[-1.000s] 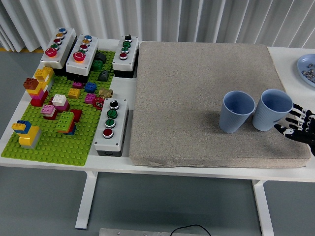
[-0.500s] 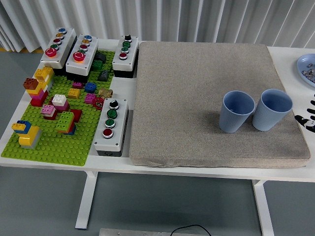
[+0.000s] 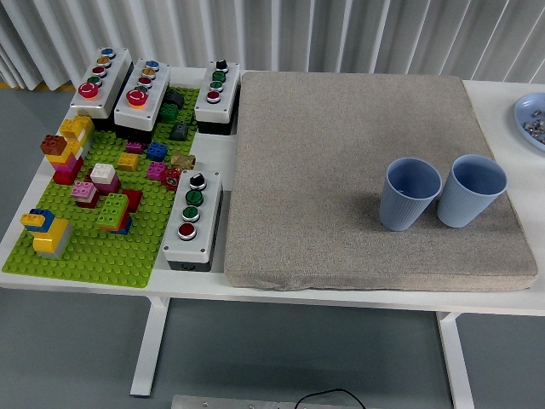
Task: Pick cup pour cup place
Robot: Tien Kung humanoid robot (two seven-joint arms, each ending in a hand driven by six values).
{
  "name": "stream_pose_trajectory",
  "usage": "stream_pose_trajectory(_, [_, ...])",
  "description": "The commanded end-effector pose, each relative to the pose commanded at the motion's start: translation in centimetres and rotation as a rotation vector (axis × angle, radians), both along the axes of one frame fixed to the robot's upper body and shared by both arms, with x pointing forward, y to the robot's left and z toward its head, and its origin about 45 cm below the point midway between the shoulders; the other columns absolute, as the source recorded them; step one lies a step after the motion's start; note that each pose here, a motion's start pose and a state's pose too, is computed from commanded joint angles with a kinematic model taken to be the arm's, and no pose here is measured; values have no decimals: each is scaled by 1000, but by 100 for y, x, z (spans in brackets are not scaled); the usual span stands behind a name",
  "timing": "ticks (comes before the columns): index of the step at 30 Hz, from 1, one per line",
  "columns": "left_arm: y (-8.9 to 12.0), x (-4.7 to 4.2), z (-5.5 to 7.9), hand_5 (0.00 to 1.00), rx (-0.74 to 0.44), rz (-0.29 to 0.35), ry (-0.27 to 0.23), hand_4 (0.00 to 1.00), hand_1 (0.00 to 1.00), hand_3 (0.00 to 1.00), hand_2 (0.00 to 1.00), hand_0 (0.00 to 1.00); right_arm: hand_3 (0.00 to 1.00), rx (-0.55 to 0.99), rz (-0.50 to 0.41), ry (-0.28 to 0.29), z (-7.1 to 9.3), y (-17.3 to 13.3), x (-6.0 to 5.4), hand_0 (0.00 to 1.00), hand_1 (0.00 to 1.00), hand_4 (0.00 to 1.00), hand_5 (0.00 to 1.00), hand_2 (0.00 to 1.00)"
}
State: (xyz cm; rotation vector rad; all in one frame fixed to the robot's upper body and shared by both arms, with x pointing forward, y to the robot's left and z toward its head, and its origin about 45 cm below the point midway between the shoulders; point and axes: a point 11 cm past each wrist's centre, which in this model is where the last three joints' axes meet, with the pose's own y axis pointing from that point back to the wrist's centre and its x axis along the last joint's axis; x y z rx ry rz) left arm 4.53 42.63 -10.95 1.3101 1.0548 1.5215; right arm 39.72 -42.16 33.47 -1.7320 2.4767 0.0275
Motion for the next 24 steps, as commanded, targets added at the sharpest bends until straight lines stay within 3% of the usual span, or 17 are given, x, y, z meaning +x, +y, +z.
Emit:
stream_pose_trajectory(6, [-22,57,0,930,-3,2,-11,491,729,629,743,700,852,104,-21,-99,180,86,168,866,777,844,267,775])
stream_pose_trajectory(14, [-46,90,-4,929,-8,1,-18,491,729,629,743,700,843,257,-9,-169,259,89,262,846,769,845,278,764])
stream_pose_trajectory(15, [-48,90,-4,929,-8,1,-18,491,729,629,743,700,833,283,2,-171,259,89,272,840,766,843,555,771])
stream_pose_trajectory(20, [-52,96,-5,929,-9,-1,-17,491,729,629,743,700,833,351,45,-177,317,72,299,840,766,843,555,771])
stream_pose_trajectory(21, [-52,96,-5,929,-9,-1,-17,490,729,629,741,701,834,354,48,-177,319,70,302,846,765,853,622,769])
stream_pose_trajectory(24, [-50,94,-5,929,-9,-2,-16,490,729,629,741,701,834,364,73,-168,320,64,325,846,765,853,622,769])
